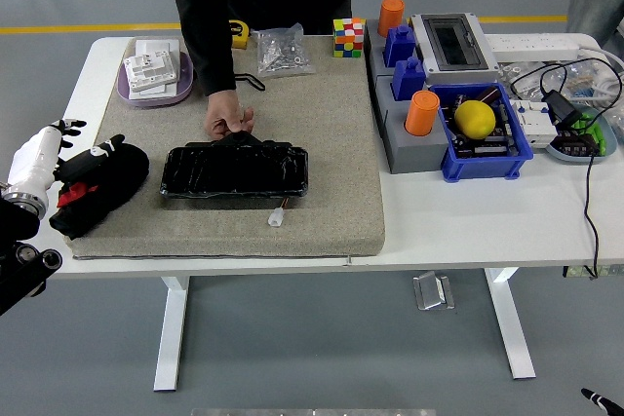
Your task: Pick the rag up,wipe the panel,place it on the desk
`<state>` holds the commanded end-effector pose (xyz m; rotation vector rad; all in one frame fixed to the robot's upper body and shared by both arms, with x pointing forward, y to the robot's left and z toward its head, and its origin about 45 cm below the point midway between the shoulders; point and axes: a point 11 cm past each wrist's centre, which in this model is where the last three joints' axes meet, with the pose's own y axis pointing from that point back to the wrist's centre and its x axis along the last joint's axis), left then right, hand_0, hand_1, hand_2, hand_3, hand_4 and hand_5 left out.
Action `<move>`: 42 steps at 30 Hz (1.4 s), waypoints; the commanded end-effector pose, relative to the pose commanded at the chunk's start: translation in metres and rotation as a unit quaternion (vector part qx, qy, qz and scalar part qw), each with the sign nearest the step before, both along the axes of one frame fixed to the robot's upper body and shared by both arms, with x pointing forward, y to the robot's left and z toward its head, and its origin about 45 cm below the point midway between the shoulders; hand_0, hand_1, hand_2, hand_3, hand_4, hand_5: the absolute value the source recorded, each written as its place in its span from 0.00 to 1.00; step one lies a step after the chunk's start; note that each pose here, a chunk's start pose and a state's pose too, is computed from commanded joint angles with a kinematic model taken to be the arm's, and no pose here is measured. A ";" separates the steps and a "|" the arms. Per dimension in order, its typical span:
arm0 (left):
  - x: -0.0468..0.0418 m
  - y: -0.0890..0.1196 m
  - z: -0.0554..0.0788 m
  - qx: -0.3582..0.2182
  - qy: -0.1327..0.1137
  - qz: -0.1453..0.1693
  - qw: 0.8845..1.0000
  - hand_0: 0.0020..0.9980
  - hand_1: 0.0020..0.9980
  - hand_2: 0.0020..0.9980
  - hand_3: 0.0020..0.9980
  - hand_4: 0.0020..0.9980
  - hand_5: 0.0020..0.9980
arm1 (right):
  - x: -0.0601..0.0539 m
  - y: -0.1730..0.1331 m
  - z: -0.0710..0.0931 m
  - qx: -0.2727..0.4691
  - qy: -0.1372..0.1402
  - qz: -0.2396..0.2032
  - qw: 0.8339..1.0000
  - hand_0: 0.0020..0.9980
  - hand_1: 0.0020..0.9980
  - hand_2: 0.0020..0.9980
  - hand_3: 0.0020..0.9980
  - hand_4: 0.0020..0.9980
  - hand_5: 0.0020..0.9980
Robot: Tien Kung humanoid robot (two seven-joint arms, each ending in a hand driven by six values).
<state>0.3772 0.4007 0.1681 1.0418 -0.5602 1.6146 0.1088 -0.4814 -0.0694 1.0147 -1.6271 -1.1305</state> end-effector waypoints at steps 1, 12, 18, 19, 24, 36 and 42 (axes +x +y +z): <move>-0.0006 -0.001 0.003 0.002 0.001 -0.002 1.000 0.49 0.73 0.82 0.83 1.00 0.90 | 0.000 0.000 0.000 0.000 0.000 0.000 1.000 0.77 0.58 0.71 0.63 1.00 0.57; -0.0084 -0.021 0.059 0.019 -0.025 -0.038 0.999 0.50 0.73 0.81 0.82 1.00 0.89 | -0.002 -0.001 0.000 0.001 0.000 -0.006 1.000 0.77 0.58 0.71 0.64 1.00 0.57; -0.0098 -0.032 0.098 0.024 -0.062 -0.058 0.996 0.50 0.73 0.80 0.81 1.00 0.88 | -0.003 -0.001 -0.001 0.001 0.000 -0.006 1.000 0.77 0.58 0.71 0.63 1.00 0.57; -0.0103 -0.035 0.104 0.023 -0.068 -0.061 0.996 0.50 0.73 0.80 0.81 1.00 0.88 | -0.004 0.000 -0.001 0.001 0.001 -0.005 1.000 0.77 0.58 0.71 0.63 1.00 0.57; -0.0122 -0.045 0.130 -0.007 -0.112 -0.080 0.990 0.49 0.71 0.78 0.80 1.00 0.85 | -0.006 0.000 -0.002 0.003 0.004 -0.004 1.000 0.77 0.58 0.71 0.63 1.00 0.57; -0.0156 -0.055 0.131 -0.140 -0.180 -0.103 0.968 0.50 0.68 0.76 0.77 0.98 0.62 | -0.006 0.005 -0.004 0.007 0.005 -0.001 1.000 0.77 0.58 0.71 0.63 1.00 0.57; -0.0190 -0.059 0.129 -0.233 -0.187 -0.116 0.947 0.51 0.69 0.76 0.77 0.96 0.60 | -0.004 0.005 -0.003 0.007 0.004 0.000 1.000 0.77 0.58 0.71 0.63 1.00 0.57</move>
